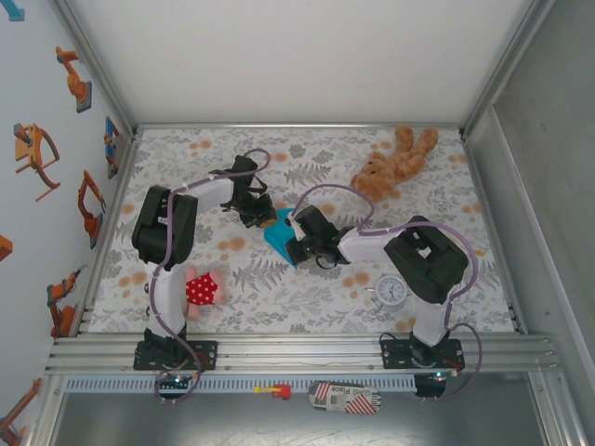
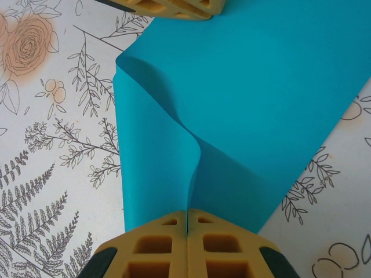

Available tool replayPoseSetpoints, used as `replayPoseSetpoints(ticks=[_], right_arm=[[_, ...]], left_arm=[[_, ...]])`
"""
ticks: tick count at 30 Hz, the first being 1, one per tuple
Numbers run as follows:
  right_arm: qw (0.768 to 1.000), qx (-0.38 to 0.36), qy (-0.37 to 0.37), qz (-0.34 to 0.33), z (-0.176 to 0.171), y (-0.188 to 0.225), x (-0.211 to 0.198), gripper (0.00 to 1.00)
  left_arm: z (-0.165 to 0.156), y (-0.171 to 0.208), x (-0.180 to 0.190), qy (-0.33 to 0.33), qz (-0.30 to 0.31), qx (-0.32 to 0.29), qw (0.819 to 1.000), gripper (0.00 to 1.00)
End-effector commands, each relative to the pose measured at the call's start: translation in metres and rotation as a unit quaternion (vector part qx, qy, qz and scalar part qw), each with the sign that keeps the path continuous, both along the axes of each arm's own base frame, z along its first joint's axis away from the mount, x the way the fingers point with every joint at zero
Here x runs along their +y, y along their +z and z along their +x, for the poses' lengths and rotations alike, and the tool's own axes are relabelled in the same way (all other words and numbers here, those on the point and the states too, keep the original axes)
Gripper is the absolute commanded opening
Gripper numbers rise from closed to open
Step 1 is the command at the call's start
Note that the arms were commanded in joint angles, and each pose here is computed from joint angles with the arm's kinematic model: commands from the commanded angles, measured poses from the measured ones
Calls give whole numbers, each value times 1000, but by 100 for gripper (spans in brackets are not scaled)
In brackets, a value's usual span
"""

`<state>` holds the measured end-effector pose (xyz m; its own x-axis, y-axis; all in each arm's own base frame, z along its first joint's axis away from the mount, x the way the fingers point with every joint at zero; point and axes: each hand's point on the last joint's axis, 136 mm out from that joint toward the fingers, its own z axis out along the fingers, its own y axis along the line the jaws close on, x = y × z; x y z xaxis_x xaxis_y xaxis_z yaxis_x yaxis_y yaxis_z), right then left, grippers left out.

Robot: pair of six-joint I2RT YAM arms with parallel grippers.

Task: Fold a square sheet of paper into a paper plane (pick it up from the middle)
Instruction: Third fold the triangle at the center of the table.

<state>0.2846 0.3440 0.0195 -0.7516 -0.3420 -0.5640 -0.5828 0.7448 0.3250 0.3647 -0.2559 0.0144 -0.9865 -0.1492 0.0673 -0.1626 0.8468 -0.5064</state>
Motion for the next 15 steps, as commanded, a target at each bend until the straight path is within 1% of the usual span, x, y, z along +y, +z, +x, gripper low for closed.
replayPoseSetpoints(ticks=[1, 15], right_arm=[[1000, 7, 7, -9, 1, -5, 0, 0], [1000, 14, 7, -5, 4, -6, 2, 0]], left_arm=[[-12, -19, 3, -13, 20, 27, 999, 12], [-15, -22, 4, -14, 24, 32, 999, 12]])
